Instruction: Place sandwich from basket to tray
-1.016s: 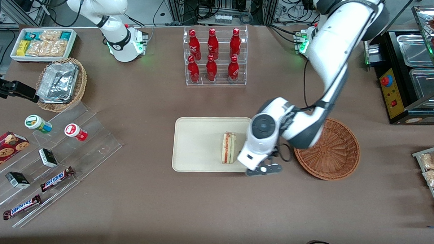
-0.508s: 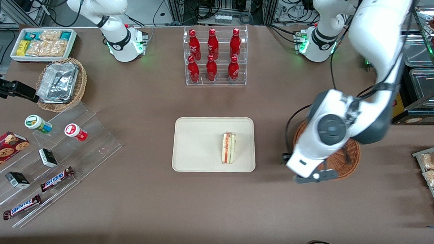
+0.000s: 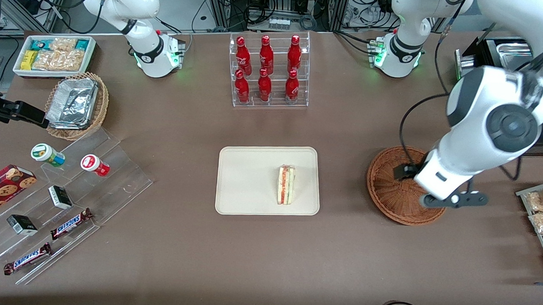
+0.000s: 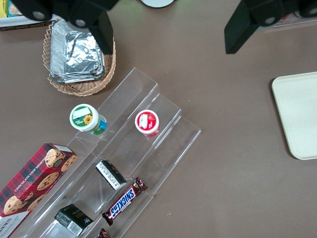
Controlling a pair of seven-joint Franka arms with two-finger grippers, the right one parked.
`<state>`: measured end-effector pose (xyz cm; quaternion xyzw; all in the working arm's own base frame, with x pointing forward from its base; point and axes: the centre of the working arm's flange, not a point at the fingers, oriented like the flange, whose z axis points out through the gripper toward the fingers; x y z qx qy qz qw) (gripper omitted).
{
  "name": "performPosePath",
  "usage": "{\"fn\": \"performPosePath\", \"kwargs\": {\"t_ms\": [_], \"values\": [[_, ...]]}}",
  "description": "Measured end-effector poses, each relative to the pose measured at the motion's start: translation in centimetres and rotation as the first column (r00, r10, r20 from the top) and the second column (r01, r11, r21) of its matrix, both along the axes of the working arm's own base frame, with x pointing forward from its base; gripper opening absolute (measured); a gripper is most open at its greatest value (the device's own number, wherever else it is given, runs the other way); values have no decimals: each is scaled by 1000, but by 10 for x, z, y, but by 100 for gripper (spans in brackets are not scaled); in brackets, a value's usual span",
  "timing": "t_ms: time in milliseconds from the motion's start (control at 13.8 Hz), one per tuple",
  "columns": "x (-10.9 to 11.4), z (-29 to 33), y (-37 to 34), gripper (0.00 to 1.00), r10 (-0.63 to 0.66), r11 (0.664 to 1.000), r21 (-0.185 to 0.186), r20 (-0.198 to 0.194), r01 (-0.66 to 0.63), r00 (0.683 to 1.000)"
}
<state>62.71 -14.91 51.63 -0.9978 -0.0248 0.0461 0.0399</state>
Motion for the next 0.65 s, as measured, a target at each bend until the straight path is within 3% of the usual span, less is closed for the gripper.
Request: {"fn": "performPosePath", "kwargs": {"t_ms": [145, 363, 653], "values": [[-12, 20, 14, 100, 3, 1000, 8, -25, -3, 1000], [-32, 54, 60, 100, -33, 999, -13, -74, 32, 997], [-63, 99, 106, 100, -36, 999, -41, -92, 32, 995]]}}
